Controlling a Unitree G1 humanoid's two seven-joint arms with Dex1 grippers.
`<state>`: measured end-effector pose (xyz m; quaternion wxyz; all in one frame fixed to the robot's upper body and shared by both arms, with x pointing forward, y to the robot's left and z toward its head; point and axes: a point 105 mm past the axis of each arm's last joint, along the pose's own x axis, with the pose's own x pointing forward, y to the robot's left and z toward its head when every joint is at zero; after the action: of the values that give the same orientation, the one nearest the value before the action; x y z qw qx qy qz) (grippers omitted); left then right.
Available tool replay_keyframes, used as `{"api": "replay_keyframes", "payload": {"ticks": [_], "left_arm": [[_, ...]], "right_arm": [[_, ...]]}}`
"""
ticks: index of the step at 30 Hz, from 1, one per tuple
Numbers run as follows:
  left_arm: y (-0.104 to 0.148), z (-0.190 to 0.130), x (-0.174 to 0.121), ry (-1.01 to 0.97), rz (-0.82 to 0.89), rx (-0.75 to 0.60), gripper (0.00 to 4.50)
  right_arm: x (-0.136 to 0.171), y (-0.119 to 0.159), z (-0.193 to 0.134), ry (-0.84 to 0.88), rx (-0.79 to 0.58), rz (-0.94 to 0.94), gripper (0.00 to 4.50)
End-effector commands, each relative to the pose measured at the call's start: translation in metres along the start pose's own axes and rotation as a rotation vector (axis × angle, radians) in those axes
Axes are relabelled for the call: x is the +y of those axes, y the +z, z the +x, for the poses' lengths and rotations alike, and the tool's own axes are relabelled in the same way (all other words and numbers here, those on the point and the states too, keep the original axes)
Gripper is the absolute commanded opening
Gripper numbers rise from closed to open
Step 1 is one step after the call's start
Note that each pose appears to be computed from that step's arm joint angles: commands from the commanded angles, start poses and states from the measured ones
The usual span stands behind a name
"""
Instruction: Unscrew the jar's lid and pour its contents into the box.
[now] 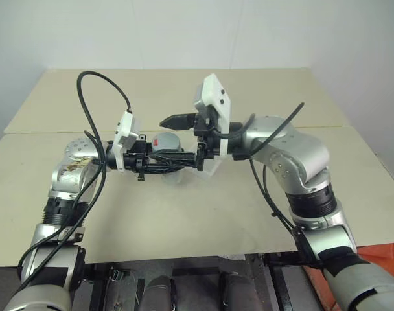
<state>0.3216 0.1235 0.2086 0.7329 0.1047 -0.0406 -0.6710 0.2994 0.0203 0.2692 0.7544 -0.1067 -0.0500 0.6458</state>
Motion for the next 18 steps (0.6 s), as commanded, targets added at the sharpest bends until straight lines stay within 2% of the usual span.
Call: {"api": "replay_keyframes", "payload": {"ticks": [1, 16, 18], "left_arm": [[0.0133, -0.0002, 0.003, -0.003, 0.056, -0.014, 1.94], [0.0089, -0.0043, 0.0021, 0.019, 0.062, -0.005, 1.94], [0.0088, -0.0046, 0.0022, 0.021, 0.062, -0.003, 1.94]], "right_arm": [[-0.0006, 0.0101, 0.0018, -0.002, -0.019, -0.046, 4.5], [0.0003, 0.0039, 0.0069, 0.013, -0.005, -0.053, 4.5], [0.0001, 0.0042, 0.0068, 0.012, -0.004, -0.057, 3.9]]}}
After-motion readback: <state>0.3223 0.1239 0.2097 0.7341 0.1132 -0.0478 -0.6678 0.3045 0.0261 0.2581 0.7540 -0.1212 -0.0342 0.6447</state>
